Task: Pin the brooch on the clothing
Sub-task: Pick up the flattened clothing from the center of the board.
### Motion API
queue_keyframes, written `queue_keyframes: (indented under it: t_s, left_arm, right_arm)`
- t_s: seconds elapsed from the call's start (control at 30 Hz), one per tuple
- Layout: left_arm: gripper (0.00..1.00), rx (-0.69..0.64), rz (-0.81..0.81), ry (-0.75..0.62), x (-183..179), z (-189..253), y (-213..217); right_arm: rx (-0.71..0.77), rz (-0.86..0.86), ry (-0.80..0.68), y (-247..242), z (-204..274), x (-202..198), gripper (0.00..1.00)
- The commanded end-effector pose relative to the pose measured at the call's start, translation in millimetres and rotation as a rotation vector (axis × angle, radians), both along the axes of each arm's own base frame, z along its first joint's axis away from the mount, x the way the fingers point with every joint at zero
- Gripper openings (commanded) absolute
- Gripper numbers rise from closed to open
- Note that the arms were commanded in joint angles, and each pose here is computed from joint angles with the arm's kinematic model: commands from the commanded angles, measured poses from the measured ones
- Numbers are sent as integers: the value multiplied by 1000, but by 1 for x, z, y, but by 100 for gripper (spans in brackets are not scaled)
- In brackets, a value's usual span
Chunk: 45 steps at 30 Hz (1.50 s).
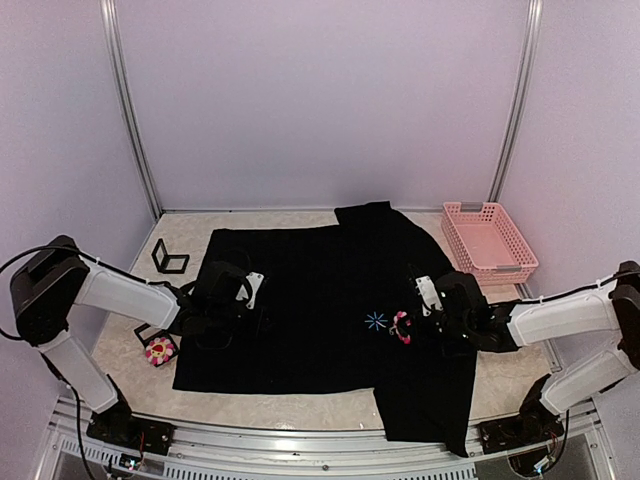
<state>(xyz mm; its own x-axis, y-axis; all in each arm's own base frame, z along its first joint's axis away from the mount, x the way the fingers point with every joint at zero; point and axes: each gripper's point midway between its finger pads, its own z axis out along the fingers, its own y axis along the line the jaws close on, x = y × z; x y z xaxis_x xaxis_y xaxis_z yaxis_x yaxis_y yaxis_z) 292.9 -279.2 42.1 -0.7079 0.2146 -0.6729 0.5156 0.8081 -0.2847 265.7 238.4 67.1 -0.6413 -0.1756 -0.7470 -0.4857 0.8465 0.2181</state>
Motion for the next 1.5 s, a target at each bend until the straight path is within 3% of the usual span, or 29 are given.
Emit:
queue_keyframes:
  t_s: [0.0, 0.17, 0.37, 0.6, 0.77, 1.03, 1.23, 1.3, 1.47]
  left_arm:
    - [26, -48, -273, -233, -20, 53, -65]
    - [33, -55, -678, -327, -53, 60, -157]
    - [40, 50, -877, -360, -54, 20, -205]
    - [49, 138, -953, -410, -50, 0, -238]
    - [49, 297, -958, -389, -48, -40, -234]
    - [39, 328, -972, -358, -52, -57, -220]
    - [0, 312, -1020, -347, -62, -58, -219]
    - [0, 270, -1026, -341, -64, -51, -220]
    - [0, 25, -1029, -375, -77, 8, -232]
  right_arm:
    - [10, -63, -109, -8, 14, 18, 0]
    - [22, 13, -241, -4, 31, 20, 0]
    - [-45, 30, -360, -13, 42, 27, 0]
    - [-75, 70, -415, -13, 38, 25, 0]
    - [-89, 106, -412, -11, 31, 21, 0]
    - [-80, 129, -426, -11, 31, 15, 0]
    - [-77, 159, -444, -12, 28, 8, 0]
    - [-66, 185, -455, -9, 30, 5, 0]
    - [-51, 245, -495, -1, 37, 1, 0]
